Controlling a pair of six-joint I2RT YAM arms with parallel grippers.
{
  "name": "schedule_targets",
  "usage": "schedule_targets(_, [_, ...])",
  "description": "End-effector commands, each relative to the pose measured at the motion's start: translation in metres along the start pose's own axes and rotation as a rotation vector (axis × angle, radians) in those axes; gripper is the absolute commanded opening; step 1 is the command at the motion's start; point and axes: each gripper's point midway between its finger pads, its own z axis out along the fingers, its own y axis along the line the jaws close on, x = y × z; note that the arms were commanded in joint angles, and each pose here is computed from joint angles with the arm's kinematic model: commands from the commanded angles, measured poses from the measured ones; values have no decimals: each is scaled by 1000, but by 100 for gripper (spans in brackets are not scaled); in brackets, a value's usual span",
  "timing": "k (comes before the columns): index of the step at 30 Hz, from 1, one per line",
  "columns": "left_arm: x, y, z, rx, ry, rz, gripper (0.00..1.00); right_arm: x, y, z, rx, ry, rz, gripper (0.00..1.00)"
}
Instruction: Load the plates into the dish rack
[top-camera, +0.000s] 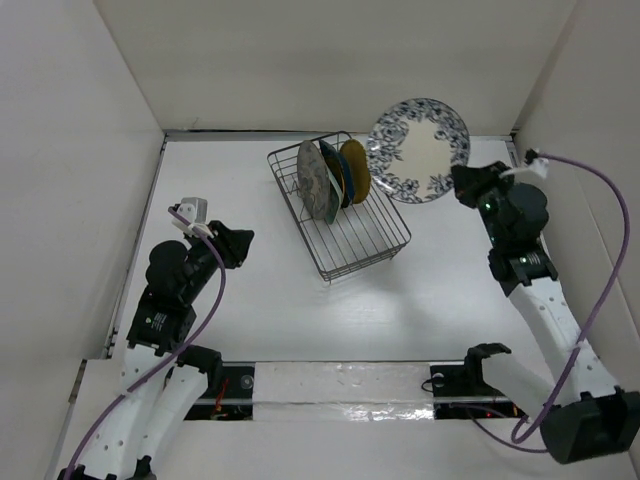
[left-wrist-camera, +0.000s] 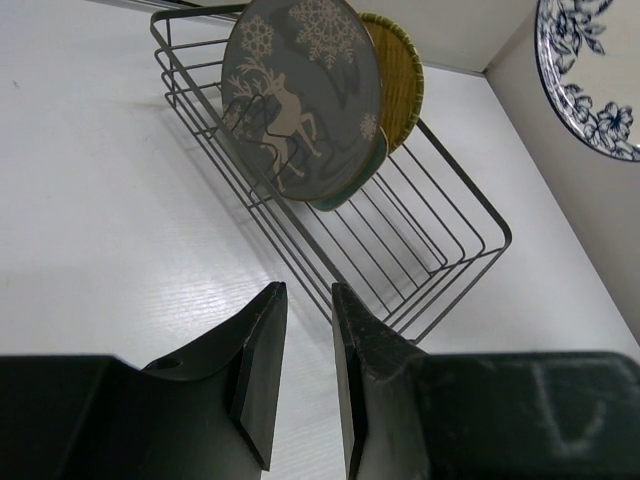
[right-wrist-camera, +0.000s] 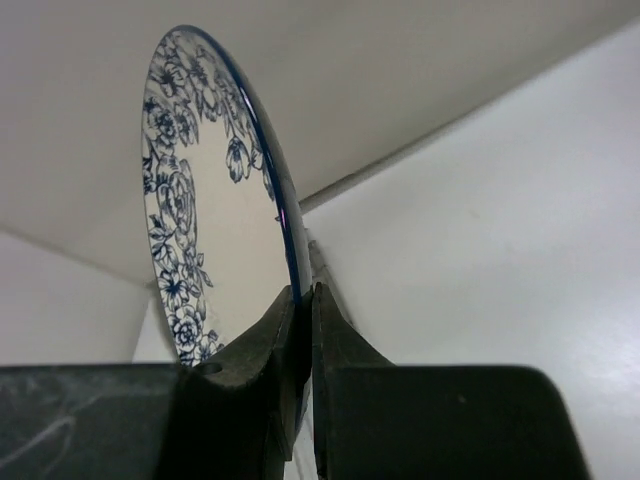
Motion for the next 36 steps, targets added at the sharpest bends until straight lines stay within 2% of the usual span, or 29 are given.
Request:
schedule_targets(1, [-27, -6, -3, 7, -81, 22, 22, -31, 98, 7, -173, -86, -133, 0])
schedule_targets(2, [-27, -6, -3, 4, -82, 22, 22, -49, 128, 6, -212, -116, -145, 0])
schedule_targets(3, [-29, -6, -3, 1, -87, 21, 22, -44, 138, 11, -208, -96, -199, 0])
schedule_targets(4, [-28, -6, -3, -1, -86, 19, 22, -19, 153, 23, -209, -40, -228, 0])
schedule_targets(5, [-30, -6, -4, -2, -91, 21, 22, -14, 165, 28, -216, -24, -249, 0])
schedule_targets(6, [-32, -7, -6, 1, -101, 21, 22, -27, 190, 28, -243, -39, -278, 0])
schedule_targets(7, [-33, -7, -7, 1, -107, 22, 22, -6, 191, 47, -201, 1, -319, 0])
schedule_targets(8, [-34, -7, -8, 3, -112, 23, 22, 6, 207, 47, -217, 27, -342, 0])
schedule_targets(10, [-36, -8, -11, 2, -126, 26, 22, -5, 228, 53, -182, -2, -396, 0])
schedule_targets(12, [-38, -9, -13, 8, -139, 27, 22, 28, 236, 69, -140, 48, -484, 0])
schedule_targets(13, [-39, -10, -14, 10, -143, 27, 22, 10, 247, 71, -106, -2, -477, 0])
schedule_targets(15, [-41, -11, -15, 15, -147, 28, 22, 39, 246, 87, -52, 29, -553, 0])
schedule_targets(16, [-41, -12, -16, 18, -149, 28, 22, 28, 252, 89, -17, -7, -548, 0])
schedule_targets(20, [-43, -14, -18, 28, -156, 29, 22, 51, 248, 103, 86, -16, -639, 0])
schedule_targets(21, [-44, -15, -19, 28, -161, 29, 22, 66, 248, 107, 93, -2, -676, 0])
schedule_targets(23, [-44, -15, -20, 31, -163, 30, 22, 72, 256, 106, 105, -14, -681, 0])
schedule_targets(24, [-43, -15, -21, 32, -163, 30, 22, 72, 253, 109, 124, -21, -734, 0])
schedule_targets(36, [-46, -16, -25, 33, -176, 33, 22, 151, 249, 119, 205, 14, -948, 0])
